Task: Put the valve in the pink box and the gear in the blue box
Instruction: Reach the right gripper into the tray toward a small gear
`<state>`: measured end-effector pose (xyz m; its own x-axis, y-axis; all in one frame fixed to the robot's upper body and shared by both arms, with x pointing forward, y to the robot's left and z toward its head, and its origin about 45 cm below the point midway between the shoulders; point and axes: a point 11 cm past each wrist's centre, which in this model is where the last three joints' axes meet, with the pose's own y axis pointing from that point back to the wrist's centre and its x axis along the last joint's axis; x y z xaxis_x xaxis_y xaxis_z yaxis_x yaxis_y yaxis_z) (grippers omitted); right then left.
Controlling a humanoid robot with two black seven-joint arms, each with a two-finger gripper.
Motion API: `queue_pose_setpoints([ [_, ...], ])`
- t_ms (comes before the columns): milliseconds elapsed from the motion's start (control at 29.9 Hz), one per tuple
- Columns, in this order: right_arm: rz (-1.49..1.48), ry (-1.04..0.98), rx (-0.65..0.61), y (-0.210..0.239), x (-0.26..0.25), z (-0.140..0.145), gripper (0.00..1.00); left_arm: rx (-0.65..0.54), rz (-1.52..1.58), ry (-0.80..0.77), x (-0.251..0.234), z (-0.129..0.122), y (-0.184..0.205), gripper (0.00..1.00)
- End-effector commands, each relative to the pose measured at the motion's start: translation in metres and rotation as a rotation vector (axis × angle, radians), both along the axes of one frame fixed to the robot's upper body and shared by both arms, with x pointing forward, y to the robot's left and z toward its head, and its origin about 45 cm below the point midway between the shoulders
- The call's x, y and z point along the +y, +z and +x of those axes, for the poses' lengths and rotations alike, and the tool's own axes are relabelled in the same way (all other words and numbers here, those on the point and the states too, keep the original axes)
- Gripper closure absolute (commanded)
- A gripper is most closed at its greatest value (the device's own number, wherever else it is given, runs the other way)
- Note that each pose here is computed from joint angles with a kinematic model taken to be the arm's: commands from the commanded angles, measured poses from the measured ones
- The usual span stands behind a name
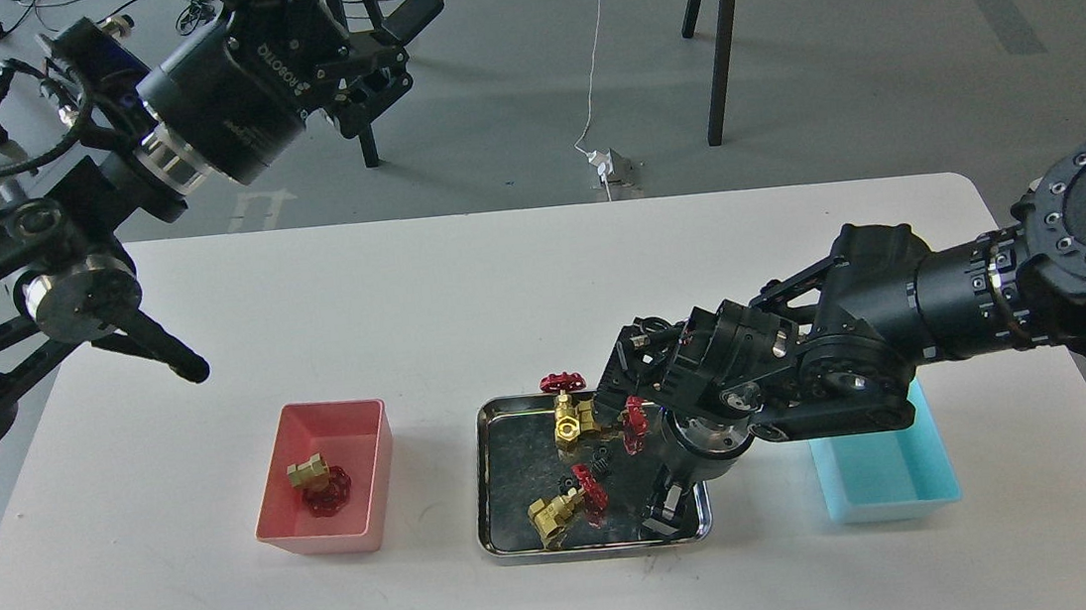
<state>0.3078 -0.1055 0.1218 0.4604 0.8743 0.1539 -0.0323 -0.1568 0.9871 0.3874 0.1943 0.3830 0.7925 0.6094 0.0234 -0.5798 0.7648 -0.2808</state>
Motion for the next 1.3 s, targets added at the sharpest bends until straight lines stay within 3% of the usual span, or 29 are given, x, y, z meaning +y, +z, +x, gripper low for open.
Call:
queue_pose_setpoints([
  [0, 0.007, -0.006, 0.009, -0.002, 0.001, -0.002, 0.39, 0.003, 0.000, -0.002, -0.001, 0.000, -0.001, 0.06],
  [669, 0.007, -0.038, 0.007, -0.008, -0.003, 0.002, 0.48, 0.023, -0.011, -0.010, -0.008, 0.000, -0.011, 0.05],
  [1270, 0.028, -0.063, 0.007, -0.009, 0.000, 0.005, 0.50, 0.046, -0.014, -0.010, -0.010, 0.000, -0.021, 0.04],
])
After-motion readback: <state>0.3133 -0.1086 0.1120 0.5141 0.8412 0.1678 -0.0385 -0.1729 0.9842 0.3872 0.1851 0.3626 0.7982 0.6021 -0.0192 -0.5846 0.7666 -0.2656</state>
